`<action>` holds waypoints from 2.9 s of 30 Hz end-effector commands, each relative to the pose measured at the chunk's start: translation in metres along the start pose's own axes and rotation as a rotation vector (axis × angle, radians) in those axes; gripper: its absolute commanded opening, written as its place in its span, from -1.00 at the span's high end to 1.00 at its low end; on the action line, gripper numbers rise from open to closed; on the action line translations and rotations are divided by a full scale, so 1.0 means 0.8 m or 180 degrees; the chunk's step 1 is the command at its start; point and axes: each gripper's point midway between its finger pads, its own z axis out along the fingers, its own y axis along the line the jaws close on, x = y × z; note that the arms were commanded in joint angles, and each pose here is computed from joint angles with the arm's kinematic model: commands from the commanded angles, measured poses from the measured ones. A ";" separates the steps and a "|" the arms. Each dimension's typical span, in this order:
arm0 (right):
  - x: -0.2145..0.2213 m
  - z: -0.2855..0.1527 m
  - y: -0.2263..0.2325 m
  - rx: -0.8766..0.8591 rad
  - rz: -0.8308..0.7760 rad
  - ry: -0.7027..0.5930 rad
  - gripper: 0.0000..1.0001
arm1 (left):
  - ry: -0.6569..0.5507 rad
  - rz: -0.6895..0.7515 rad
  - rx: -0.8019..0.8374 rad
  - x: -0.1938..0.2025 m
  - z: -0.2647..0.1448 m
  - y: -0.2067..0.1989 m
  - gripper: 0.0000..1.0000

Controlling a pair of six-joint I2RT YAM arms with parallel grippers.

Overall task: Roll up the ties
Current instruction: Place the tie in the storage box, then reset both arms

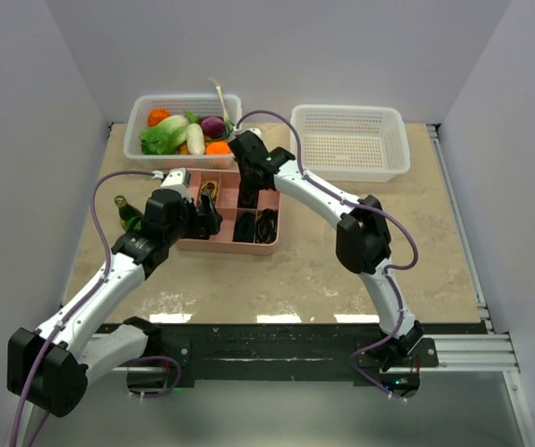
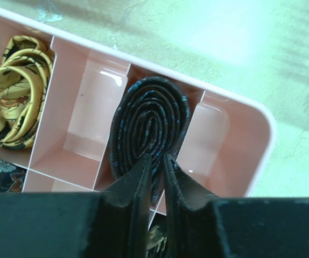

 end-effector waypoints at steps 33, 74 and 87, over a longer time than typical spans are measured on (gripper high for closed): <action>-0.044 -0.072 -0.005 -0.0327 0.0203 -0.0564 0.82 | -0.0199 -0.0016 0.0176 -0.023 0.001 -0.018 -1.00; -0.064 -0.379 -0.144 -0.0623 0.0541 -0.2953 -0.97 | -0.1539 -0.0391 0.1297 -0.131 -0.066 -0.094 -1.00; -0.051 -0.349 -0.149 -0.0423 0.0498 -0.2776 -0.97 | -0.1709 -0.0336 0.1223 -0.131 -0.080 -0.083 -0.99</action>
